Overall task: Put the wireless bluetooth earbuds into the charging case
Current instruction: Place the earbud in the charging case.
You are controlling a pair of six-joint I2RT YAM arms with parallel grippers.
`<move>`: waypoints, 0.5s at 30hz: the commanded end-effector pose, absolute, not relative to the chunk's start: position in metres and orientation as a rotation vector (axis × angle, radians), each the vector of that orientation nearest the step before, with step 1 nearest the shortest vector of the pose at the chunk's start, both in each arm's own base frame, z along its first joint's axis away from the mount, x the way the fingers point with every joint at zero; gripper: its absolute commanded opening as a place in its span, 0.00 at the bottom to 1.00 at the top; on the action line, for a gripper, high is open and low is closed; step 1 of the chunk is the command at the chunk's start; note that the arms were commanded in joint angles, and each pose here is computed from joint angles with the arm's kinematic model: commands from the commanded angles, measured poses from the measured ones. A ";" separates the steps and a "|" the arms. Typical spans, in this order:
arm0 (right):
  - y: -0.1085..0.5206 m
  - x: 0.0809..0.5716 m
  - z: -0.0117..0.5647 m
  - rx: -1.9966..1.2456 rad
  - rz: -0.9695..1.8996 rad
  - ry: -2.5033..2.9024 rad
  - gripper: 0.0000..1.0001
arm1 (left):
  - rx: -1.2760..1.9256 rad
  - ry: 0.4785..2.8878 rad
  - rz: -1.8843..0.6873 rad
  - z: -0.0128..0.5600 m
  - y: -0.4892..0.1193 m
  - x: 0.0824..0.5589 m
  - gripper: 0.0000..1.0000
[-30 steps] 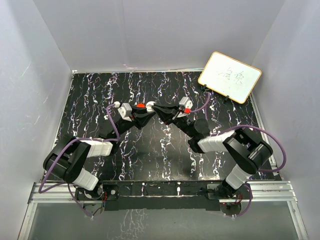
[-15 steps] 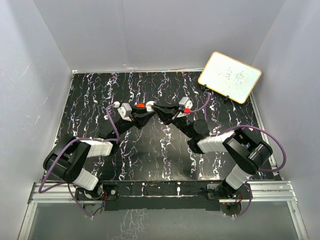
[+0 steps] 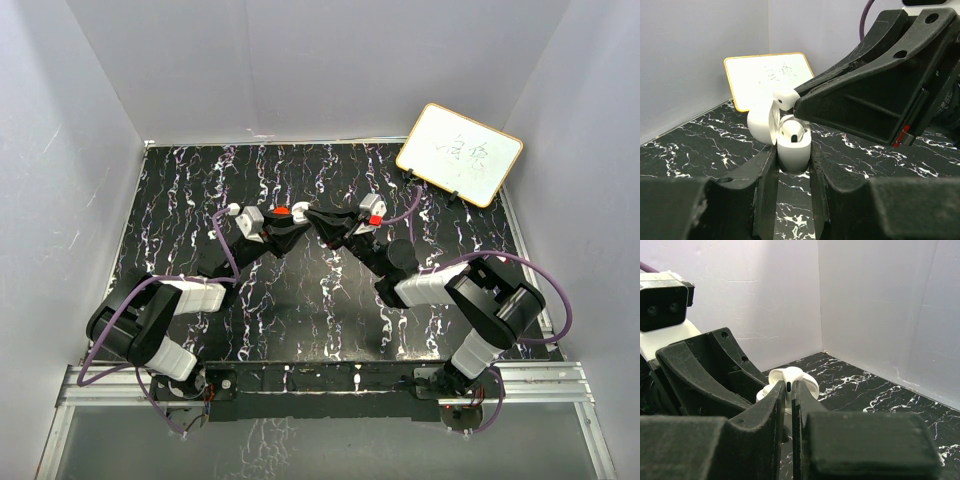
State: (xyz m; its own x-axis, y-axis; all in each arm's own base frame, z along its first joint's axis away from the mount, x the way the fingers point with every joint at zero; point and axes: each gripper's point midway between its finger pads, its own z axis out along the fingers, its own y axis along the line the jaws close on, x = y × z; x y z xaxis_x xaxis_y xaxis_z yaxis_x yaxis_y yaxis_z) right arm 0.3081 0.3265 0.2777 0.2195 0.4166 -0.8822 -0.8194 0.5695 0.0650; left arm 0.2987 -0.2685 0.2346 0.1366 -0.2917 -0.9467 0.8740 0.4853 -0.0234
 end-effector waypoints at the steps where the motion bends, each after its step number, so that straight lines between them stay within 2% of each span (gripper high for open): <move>1: 0.299 0.275 0.356 -0.366 0.937 0.682 0.00 | 0.644 1.018 -0.903 0.264 -0.268 0.300 0.00; 12: 0.298 0.275 0.353 -0.352 0.935 0.698 0.00 | 0.642 1.001 -0.875 0.270 -0.266 0.302 0.00; 14: 0.297 0.274 0.353 -0.350 0.931 0.699 0.12 | 0.643 0.998 -0.873 0.271 -0.266 0.302 0.00; 15: 0.295 0.274 0.354 -0.345 0.926 0.697 0.15 | 0.644 0.998 -0.872 0.271 -0.266 0.302 0.00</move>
State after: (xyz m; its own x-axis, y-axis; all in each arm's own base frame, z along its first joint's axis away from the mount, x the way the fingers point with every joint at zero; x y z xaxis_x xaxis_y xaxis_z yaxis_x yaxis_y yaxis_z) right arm 0.3058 0.3276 0.2755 0.1982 0.4270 -0.8823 -0.8214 0.5635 0.0882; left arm 0.3010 -0.2685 0.2351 0.1536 -0.2803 -0.9475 0.8698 0.4934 -0.0050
